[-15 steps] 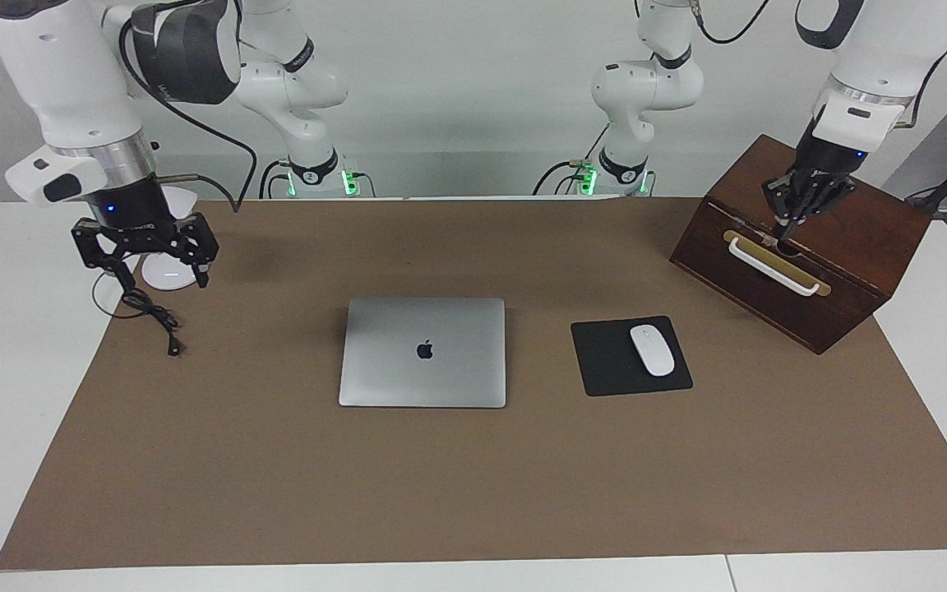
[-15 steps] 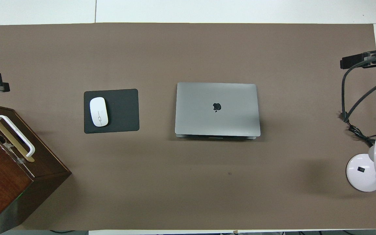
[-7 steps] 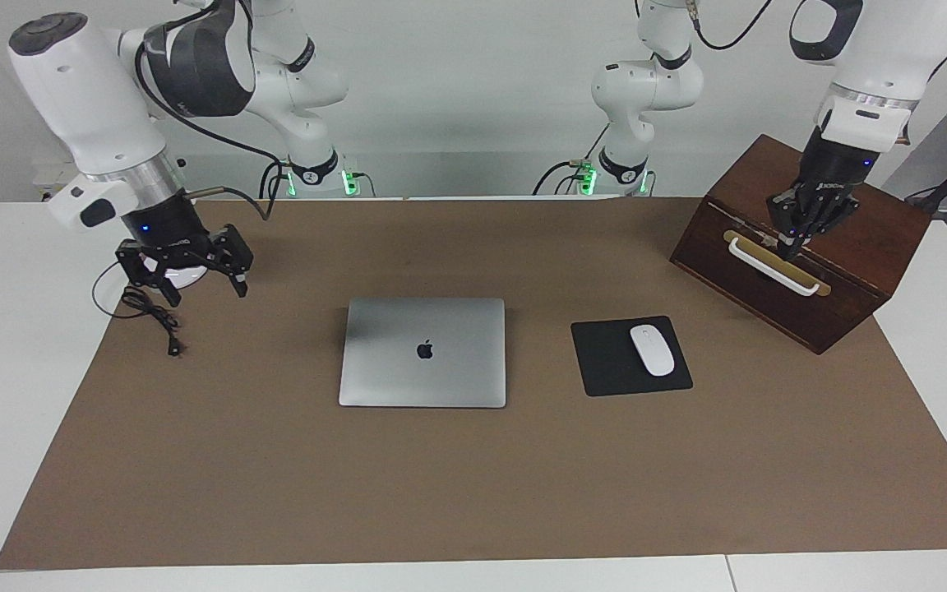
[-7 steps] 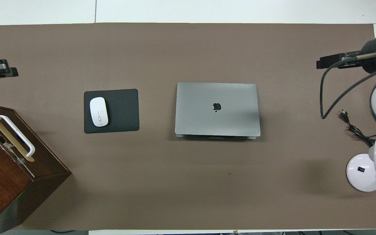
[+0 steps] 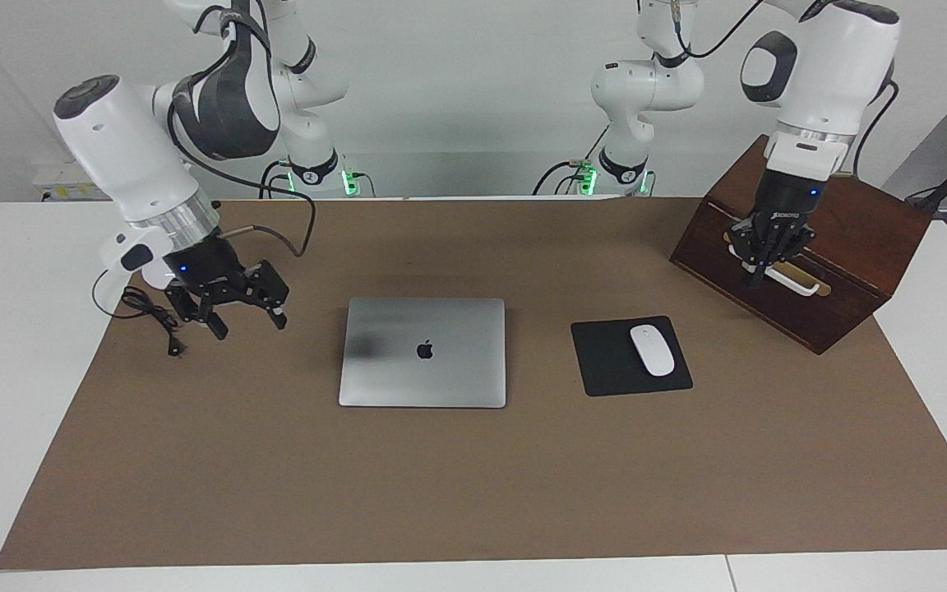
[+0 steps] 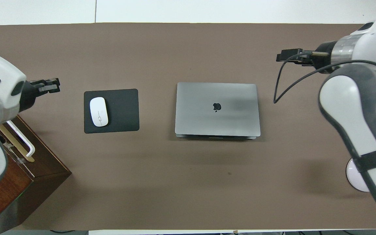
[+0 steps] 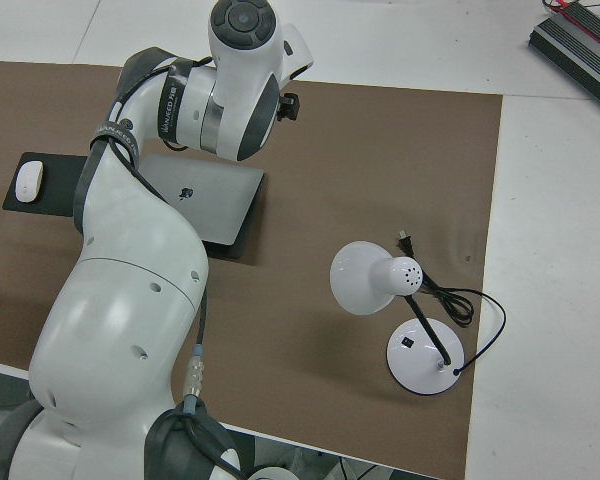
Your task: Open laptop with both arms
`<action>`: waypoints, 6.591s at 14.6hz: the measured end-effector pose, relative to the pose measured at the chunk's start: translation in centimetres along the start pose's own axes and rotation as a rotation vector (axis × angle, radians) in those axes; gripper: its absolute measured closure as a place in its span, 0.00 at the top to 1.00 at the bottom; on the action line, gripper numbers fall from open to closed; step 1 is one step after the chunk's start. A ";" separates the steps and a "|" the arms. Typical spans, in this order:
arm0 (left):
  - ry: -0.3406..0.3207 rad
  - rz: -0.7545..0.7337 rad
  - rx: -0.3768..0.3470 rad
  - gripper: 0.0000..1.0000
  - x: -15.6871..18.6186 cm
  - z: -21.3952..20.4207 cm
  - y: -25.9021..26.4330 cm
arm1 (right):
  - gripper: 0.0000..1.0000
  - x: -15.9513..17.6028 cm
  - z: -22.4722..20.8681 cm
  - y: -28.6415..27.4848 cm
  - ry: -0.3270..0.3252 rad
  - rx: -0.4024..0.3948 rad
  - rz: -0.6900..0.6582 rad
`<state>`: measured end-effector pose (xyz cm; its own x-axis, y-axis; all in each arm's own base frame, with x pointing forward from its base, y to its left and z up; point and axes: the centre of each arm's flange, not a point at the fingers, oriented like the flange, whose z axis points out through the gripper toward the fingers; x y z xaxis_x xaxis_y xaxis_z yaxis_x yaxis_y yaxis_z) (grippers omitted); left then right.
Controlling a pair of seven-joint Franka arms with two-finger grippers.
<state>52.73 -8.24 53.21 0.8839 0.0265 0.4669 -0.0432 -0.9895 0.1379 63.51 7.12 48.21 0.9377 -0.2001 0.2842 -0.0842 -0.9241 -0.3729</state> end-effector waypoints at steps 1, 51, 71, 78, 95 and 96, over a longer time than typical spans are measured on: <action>0.017 0.016 -0.006 0.01 -1.4 0.9 0.5 | 1.00 -1.2 1.8 -1.0 0.007 0.037 0.058; 0.182 0.578 -0.258 0.01 -24.1 19.8 20.9 | 1.00 -27.4 6.2 -1.6 0.077 0.154 0.604; 0.184 0.632 -0.257 0.01 -23.4 21.1 20.8 | 1.00 -27.3 9.8 -3.1 0.076 0.154 0.858; 0.184 0.636 -0.257 0.01 -23.4 21.1 20.8 | 1.00 -25.9 10.4 -3.2 0.093 0.152 0.868; 0.184 0.646 -0.257 0.01 -23.5 21.1 20.9 | 1.00 -26.6 10.9 -3.8 0.079 0.159 0.903; 0.184 0.646 -0.257 0.01 -23.5 21.1 20.9 | 1.00 -26.8 10.9 -4.0 0.075 0.158 0.901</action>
<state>40.90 -32.51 26.66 0.5525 -0.5071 0.6615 -0.6595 -0.7513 -0.0251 42.41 19.73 32.41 0.5151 -0.8489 -0.1185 -0.7205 -0.3540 -0.5963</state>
